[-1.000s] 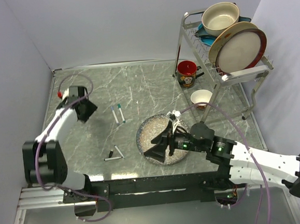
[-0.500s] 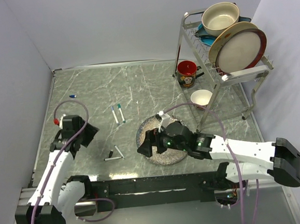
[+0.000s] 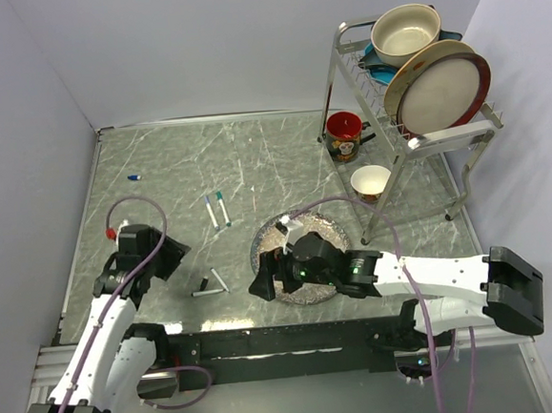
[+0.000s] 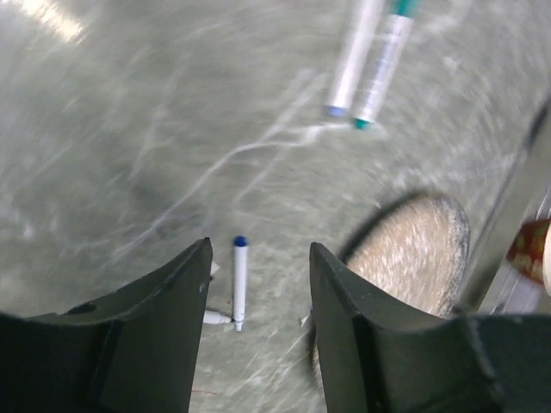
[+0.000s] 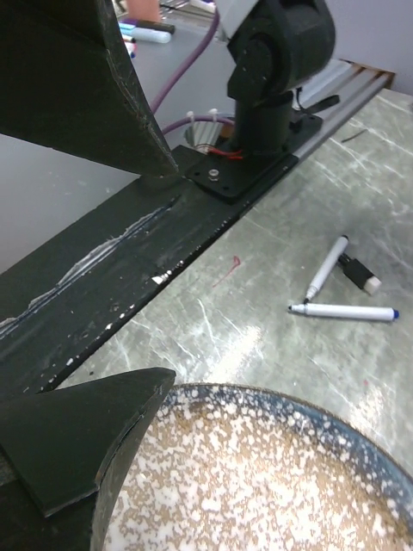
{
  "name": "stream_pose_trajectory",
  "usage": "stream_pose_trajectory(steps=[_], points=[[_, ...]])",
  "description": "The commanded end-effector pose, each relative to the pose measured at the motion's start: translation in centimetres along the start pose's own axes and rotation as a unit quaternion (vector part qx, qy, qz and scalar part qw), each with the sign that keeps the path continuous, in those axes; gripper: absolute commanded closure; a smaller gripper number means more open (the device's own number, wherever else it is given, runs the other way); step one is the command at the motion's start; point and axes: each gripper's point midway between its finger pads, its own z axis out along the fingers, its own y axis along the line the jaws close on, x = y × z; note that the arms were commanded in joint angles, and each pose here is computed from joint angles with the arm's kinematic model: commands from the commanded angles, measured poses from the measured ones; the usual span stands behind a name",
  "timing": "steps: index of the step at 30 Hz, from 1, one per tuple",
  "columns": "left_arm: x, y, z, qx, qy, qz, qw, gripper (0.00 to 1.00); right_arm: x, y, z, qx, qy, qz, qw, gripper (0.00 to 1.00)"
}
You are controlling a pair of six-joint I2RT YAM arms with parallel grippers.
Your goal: Insert the pens into the pen caps
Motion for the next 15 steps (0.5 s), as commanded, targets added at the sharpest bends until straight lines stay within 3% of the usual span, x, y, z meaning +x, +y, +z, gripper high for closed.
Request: stream_pose_trajectory(steps=[1, 4, 5, 7, 8, 10, 11, 13, 14, 15], points=[[-3.8, -7.8, -3.5, 0.126, -0.081, 0.146, 0.978, 0.47, -2.3, 2.6, -1.1, -0.036, -0.04, -0.015, 0.998, 0.0], [-4.2, -11.2, -5.4, 0.18, -0.121, 0.268, 0.939, 0.52, -2.6, 2.6, -1.9, -0.041, -0.054, -0.018, 0.997, 0.0], [-4.1, -11.8, -5.8, 0.194, -0.135, 0.339, 0.911, 0.52, -2.7, 2.5, -2.3, -0.044, -0.061, -0.019, 0.997, 0.0], [-2.9, -14.2, -6.9, 0.248, -0.145, 0.413, 0.864, 0.5, -2.9, 2.5, -2.8, -0.048, -0.069, -0.02, 0.996, 0.0], [-3.0, -14.4, -6.6, 0.247, -0.157, 0.472, 0.832, 0.46, -3.1, 2.7, -3.4, -0.054, -0.077, -0.022, 0.995, 0.0], [-2.6, -14.8, -6.1, 0.25, -0.157, 0.539, 0.789, 0.42, -3.2, 2.6, -4.0, -0.057, -0.083, -0.024, 0.995, 0.0], [-2.7, -14.3, -4.7, 0.232, -0.152, 0.604, 0.747, 0.42, -3.7, 3.0, -4.8, -0.066, -0.094, -0.026, 0.993, 0.0], [-1.1, -13.6, -3.7, 0.241, -0.105, 0.667, 0.697, 0.46, -4.1, 3.2, -5.9, -0.073, -0.108, -0.027, 0.991, 0.0], [-0.4, -12.9, -2.6, 0.24, -0.079, 0.72, 0.646, 0.47, -4.3, 3.1, -6.2, -0.075, -0.114, -0.03, 0.99, 0.0], [0.3, -12.5, -2.3, 0.246, -0.06, 0.741, 0.622, 0.48, -4.3, 3.0, -6.6, -0.072, -0.117, -0.031, 0.99, 0.0]])
